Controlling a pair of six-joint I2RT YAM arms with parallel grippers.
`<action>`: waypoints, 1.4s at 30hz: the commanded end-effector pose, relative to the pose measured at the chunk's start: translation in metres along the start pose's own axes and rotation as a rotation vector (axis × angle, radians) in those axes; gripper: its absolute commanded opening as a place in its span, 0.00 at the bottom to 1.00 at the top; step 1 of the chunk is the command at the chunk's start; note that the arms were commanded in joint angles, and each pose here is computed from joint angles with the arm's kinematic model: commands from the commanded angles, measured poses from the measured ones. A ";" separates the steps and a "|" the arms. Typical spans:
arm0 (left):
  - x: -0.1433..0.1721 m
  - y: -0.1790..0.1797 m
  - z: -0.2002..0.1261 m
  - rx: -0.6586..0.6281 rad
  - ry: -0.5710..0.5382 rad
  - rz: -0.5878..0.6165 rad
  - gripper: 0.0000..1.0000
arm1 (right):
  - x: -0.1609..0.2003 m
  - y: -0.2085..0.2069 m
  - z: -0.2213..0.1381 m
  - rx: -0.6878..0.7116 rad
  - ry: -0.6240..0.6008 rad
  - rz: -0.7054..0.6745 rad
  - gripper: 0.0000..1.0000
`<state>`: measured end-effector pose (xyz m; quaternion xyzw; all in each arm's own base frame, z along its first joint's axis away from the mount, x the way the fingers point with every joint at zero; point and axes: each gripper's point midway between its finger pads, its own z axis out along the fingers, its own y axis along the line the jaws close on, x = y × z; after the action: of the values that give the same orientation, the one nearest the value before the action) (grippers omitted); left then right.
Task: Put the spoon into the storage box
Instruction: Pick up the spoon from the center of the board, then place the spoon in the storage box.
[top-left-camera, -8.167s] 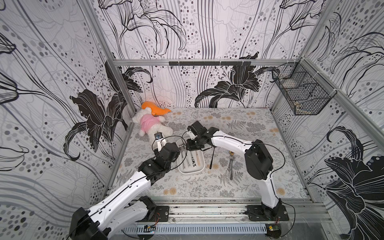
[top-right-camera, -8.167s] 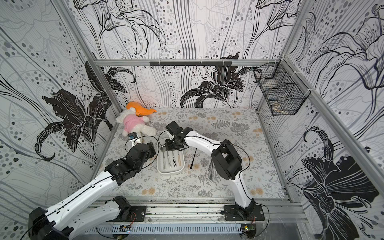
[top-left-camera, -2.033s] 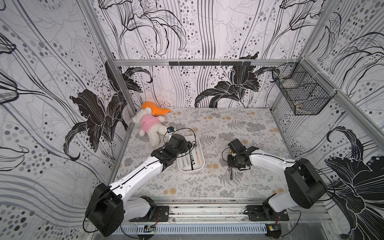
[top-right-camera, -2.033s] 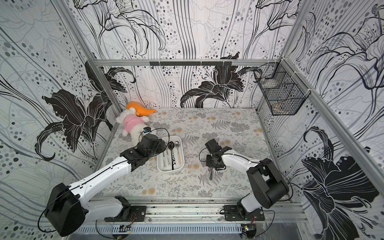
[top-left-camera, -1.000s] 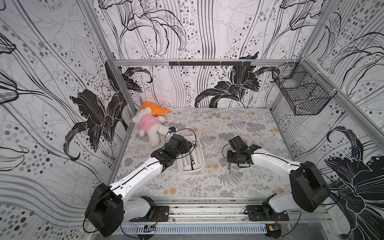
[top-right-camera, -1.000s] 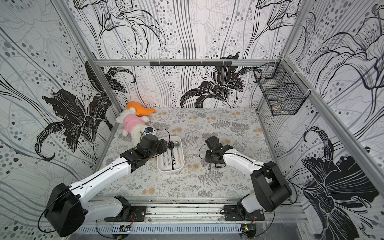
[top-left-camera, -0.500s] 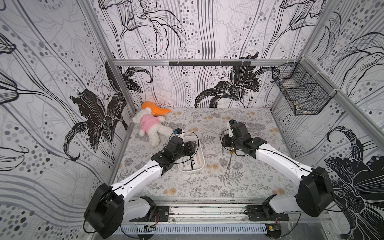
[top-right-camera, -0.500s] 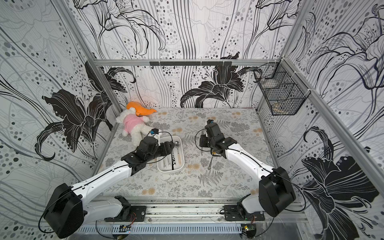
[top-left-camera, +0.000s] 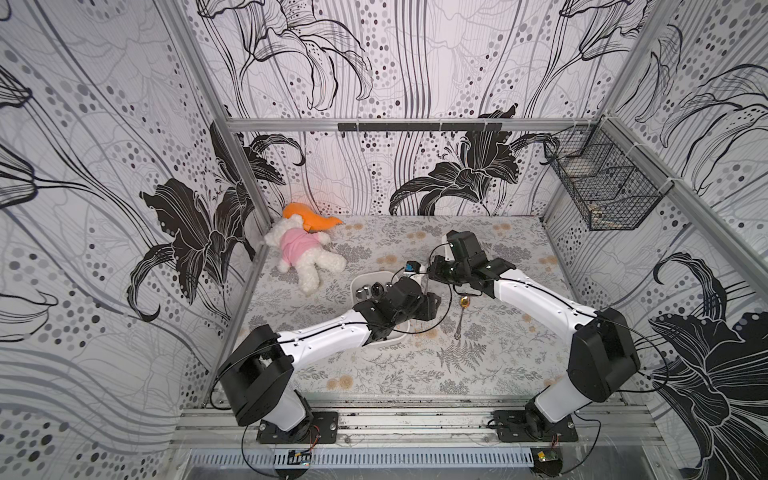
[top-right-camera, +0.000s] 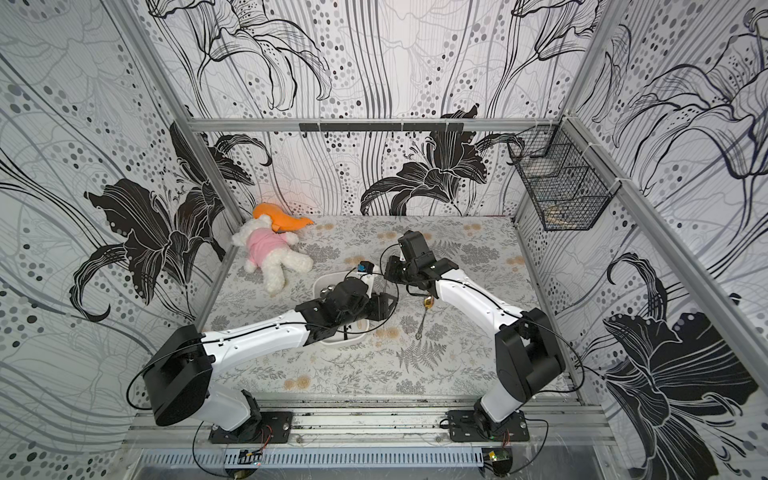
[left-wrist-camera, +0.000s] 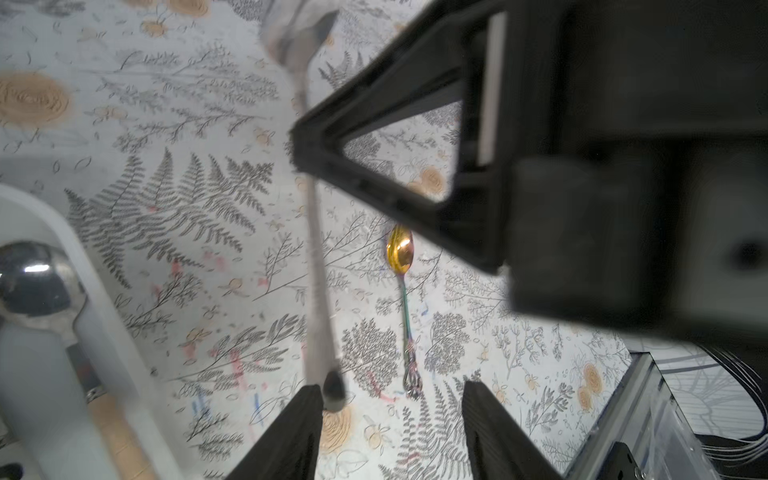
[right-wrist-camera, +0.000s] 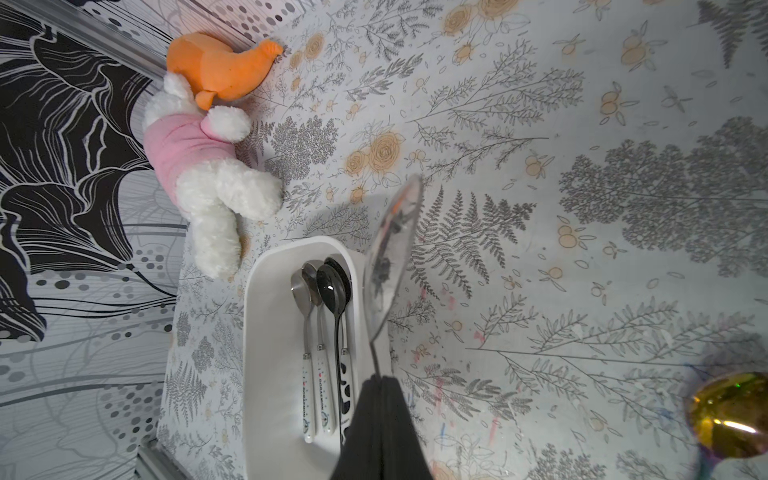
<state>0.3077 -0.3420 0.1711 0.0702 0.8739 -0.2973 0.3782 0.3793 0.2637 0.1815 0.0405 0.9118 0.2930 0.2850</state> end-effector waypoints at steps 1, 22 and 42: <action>-0.010 0.020 0.005 -0.136 -0.036 0.036 0.60 | 0.004 0.004 0.001 -0.005 0.037 0.047 0.00; 0.000 0.031 0.022 -0.346 -0.005 0.120 0.25 | 0.015 -0.003 0.003 0.007 0.066 0.041 0.00; 0.019 0.078 -0.028 -0.177 0.003 -0.186 0.00 | -0.017 -0.002 -0.045 0.004 -0.206 -0.326 0.31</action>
<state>0.3015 -0.2594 0.1131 -0.0100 0.9222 -0.1677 0.3482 0.3641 0.2485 0.2086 -0.0573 0.8881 0.2714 0.3665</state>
